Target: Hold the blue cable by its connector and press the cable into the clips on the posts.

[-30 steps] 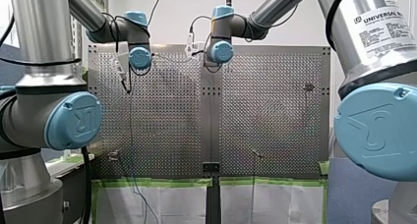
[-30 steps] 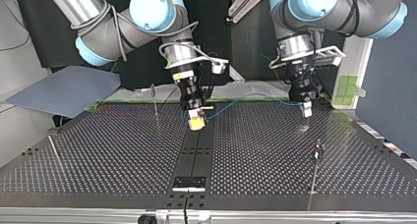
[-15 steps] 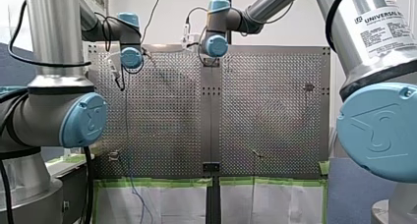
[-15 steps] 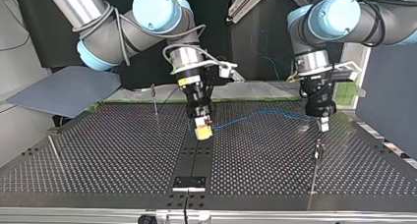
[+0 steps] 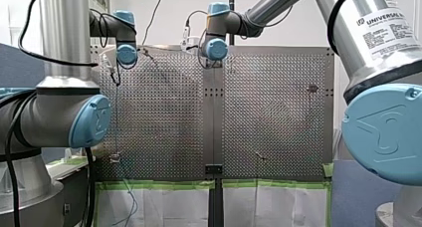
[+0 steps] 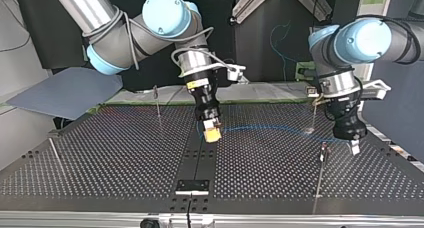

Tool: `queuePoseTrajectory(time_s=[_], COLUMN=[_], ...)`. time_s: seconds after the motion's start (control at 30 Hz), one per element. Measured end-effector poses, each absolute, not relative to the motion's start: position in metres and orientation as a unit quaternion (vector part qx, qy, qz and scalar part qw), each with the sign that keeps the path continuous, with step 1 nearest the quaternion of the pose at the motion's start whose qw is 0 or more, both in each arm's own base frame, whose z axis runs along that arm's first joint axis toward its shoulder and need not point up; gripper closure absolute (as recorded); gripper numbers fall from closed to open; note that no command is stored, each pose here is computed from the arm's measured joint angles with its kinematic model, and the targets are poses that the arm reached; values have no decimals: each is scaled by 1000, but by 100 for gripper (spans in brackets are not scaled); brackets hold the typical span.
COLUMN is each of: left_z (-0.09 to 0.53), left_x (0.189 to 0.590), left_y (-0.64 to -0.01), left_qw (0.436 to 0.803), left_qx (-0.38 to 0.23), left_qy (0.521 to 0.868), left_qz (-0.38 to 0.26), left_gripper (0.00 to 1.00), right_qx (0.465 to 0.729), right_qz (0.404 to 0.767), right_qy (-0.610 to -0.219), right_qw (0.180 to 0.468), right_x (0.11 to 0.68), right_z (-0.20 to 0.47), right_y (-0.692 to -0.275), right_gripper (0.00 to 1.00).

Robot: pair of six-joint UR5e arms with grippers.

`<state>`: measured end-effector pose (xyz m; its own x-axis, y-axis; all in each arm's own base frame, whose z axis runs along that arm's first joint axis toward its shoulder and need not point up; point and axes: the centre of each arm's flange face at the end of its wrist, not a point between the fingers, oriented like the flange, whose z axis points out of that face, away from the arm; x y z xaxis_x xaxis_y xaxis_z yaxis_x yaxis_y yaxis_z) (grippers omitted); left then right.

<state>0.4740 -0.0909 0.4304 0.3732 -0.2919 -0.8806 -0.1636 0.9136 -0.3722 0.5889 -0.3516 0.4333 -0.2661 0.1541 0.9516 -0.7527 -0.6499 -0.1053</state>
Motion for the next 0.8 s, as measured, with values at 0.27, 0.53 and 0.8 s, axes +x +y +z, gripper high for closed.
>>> queuePoseTrajectory(time_s=[0.27, 0.53, 0.8], left_z=[426, 421, 409], left_x=[486, 492, 506], left_y=[-82, -74, -68], left_qw=[799, 795, 789], left_qx=[-199, -198, -191], left_qy=[566, 571, 581], left_qz=[-42, -46, -51], left_gripper=[100, 100, 100], right_qx=[517, 515, 514], right_qz=[746, 744, 743], right_qy=[-286, -290, -293], right_qw=[307, 311, 314], right_x=[591, 589, 587], right_z=[439, 440, 439], right_y=[-354, -359, -363], right_gripper=[100, 100, 100])
